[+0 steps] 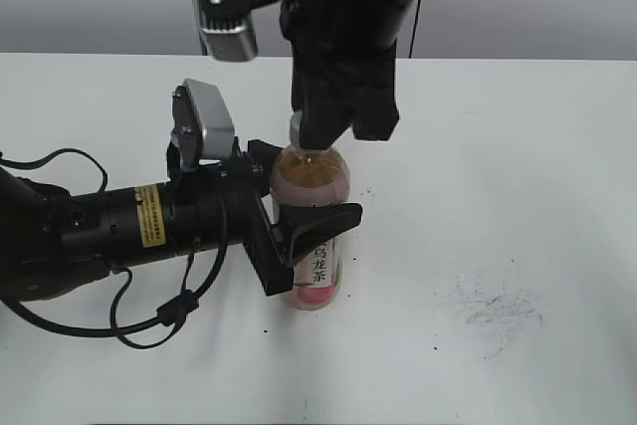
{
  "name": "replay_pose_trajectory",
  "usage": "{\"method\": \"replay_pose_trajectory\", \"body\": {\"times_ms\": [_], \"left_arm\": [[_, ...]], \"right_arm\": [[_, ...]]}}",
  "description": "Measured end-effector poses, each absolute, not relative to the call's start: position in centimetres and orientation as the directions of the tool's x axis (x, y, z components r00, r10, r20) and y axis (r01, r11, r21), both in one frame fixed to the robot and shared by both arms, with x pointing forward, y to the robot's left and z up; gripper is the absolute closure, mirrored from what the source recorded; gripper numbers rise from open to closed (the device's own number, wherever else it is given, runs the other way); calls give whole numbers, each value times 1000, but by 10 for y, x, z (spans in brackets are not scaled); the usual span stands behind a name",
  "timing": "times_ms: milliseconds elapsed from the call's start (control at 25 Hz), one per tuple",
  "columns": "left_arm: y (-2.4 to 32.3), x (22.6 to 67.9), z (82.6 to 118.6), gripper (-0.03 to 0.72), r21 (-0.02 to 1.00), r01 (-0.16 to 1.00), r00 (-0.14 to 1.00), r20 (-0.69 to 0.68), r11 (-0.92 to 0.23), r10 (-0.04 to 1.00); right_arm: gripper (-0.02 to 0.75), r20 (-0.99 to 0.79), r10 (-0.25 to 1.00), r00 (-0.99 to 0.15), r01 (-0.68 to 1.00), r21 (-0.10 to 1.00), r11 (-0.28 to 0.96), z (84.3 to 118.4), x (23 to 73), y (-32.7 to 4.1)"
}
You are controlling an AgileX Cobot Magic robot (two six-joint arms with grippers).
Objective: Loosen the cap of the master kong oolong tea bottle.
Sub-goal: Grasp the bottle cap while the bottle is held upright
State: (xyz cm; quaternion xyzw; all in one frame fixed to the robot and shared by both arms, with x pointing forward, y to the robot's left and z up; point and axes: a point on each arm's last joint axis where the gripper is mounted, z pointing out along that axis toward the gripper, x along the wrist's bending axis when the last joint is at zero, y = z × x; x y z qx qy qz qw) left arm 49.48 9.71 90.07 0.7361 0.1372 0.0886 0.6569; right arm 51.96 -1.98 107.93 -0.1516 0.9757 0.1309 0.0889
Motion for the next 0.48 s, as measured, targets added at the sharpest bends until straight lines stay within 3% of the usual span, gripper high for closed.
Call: {"method": "replay_pose_trajectory", "body": {"times_ms": [200, 360, 480], "left_arm": [[97, 495, 901, 243, 991, 84, 947, -48, -100, 317], [97, 495, 901, 243, 991, 84, 947, -48, -100, 317], [97, 495, 901, 243, 991, 84, 947, -48, -100, 317]], "right_arm": [[470, -288, -621, -729, -671, 125, 731, 1079, 519, -20], [470, -317, -844, -431, -892, 10, 452, 1080, 519, -20], [470, -313, -923, -225, -965, -61, 256, 1080, 520, -20]]}}
